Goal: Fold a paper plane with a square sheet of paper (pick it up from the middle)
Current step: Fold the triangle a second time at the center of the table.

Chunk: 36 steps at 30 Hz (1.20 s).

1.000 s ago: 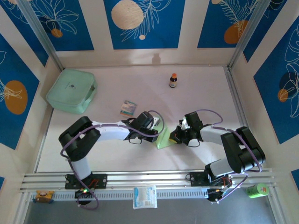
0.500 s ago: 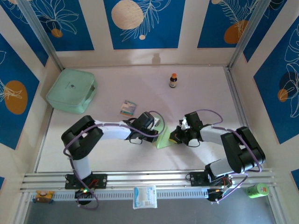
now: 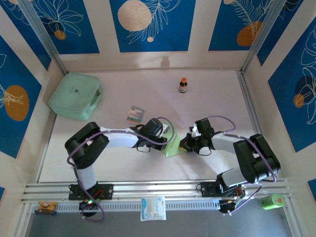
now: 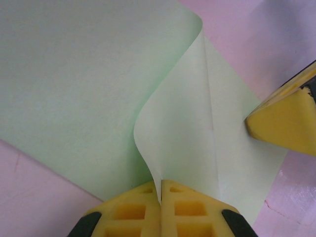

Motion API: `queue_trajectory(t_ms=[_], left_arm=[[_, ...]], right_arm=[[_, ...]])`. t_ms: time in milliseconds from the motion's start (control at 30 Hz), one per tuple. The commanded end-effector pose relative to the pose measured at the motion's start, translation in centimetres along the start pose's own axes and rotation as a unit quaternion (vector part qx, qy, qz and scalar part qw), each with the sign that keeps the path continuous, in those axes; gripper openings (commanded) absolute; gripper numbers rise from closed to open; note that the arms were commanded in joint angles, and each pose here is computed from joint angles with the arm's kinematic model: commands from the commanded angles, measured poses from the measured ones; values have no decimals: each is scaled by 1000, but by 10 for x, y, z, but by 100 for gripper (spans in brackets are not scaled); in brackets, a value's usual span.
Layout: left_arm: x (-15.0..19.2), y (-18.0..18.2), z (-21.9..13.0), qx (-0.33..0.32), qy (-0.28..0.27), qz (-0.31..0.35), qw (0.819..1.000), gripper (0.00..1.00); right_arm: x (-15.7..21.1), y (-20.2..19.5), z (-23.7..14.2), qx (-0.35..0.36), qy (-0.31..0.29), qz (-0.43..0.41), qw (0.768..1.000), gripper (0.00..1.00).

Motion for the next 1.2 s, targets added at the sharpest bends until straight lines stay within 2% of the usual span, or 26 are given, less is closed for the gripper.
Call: queue_trajectory(t_ms=[0, 367, 733, 1167], left_arm=[[-10, 0, -9, -2, -17, 9, 1000, 6], [-7, 4, -10, -8, -21, 6, 1000, 6], [0, 8, 4, -4, 9, 1, 1000, 5], [5, 6, 10, 9, 36, 7, 999, 4]], right_arm=[[4, -5, 0, 10, 13, 6, 1000, 3], [4, -6, 0, 9, 13, 7, 1000, 3], [3, -4, 0, 4, 11, 5, 1000, 3], [-18, 52, -19, -83, -17, -57, 995, 7]])
Point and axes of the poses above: each hand's point on the last joint's axis, 136 mm out from that joint toward the fingers, its own z axis out along the fingers, its own y axis along the line the jaws close on, x = y × z, the point moved 4 cm from there along -z, back along the fingers, and after that the axes turned 6 degrees about -z, right-handed, at the moved point
